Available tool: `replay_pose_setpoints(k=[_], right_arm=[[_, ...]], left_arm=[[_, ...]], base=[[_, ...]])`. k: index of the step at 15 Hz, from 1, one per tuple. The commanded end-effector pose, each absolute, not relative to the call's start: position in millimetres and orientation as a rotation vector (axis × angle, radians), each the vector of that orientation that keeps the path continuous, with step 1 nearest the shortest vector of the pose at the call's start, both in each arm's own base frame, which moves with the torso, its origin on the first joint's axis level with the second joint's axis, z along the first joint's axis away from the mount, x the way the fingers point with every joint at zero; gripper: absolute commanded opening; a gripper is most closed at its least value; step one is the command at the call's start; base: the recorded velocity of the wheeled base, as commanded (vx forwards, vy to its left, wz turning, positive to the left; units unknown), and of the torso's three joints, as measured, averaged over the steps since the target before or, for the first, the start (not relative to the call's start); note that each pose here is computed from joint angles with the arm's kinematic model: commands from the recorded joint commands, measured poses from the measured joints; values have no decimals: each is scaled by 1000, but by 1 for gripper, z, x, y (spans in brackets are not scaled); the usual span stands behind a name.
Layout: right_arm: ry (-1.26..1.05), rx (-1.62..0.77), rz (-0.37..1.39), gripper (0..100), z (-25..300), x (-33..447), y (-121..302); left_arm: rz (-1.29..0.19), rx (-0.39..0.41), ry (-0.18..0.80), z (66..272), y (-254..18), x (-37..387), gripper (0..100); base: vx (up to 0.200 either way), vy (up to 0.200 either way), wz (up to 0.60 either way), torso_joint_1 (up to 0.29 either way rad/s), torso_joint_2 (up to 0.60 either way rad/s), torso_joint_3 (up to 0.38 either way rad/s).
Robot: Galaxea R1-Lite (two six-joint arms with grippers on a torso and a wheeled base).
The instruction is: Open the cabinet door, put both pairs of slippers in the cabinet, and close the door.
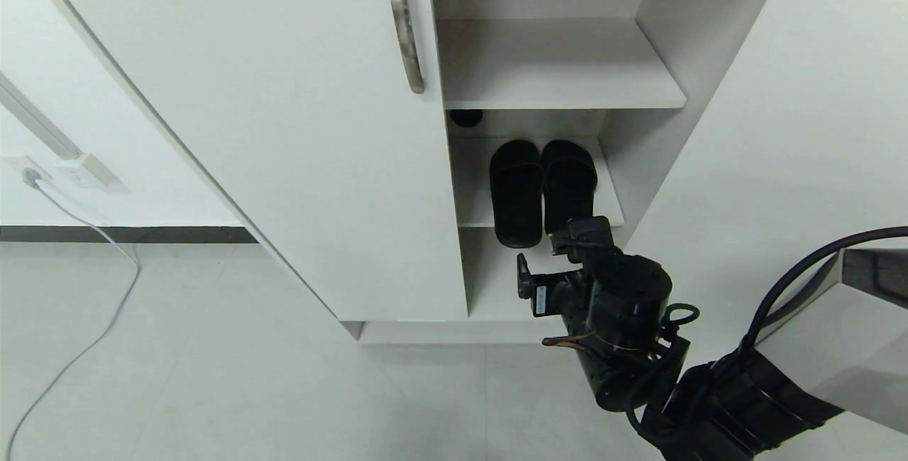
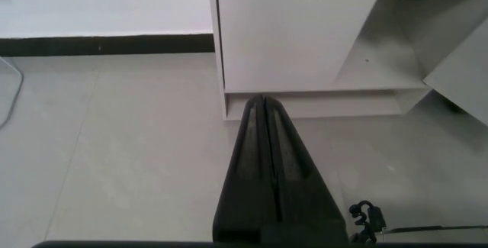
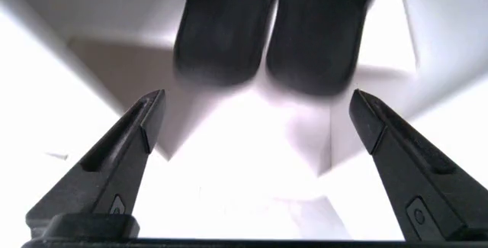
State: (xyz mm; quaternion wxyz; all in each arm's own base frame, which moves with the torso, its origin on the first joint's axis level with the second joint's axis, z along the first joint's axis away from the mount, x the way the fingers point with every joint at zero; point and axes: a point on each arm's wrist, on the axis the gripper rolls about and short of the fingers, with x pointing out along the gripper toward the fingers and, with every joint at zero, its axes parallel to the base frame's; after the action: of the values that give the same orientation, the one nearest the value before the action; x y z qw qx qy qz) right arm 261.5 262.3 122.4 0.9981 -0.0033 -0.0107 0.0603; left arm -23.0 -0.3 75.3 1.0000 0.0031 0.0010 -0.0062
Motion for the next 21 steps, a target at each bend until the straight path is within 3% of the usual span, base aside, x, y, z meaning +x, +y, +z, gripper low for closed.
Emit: replay_pose_setpoints(k=[1, 15, 21], right_arm=[[-16, -12, 121, 100, 119, 262, 263], [-7, -21, 127, 100, 114, 260, 265], [-1, -27, 127, 100, 112, 260, 265]], left_arm=[[-14, 8, 3, 75, 0, -23, 0], [-14, 8, 3, 75, 0, -23, 0], [-14, 8, 3, 75, 0, -23, 0]], base=[[0, 0, 0, 0, 0, 0], [0, 0, 0, 0, 0, 0], [0, 0, 0, 5, 2, 181]])
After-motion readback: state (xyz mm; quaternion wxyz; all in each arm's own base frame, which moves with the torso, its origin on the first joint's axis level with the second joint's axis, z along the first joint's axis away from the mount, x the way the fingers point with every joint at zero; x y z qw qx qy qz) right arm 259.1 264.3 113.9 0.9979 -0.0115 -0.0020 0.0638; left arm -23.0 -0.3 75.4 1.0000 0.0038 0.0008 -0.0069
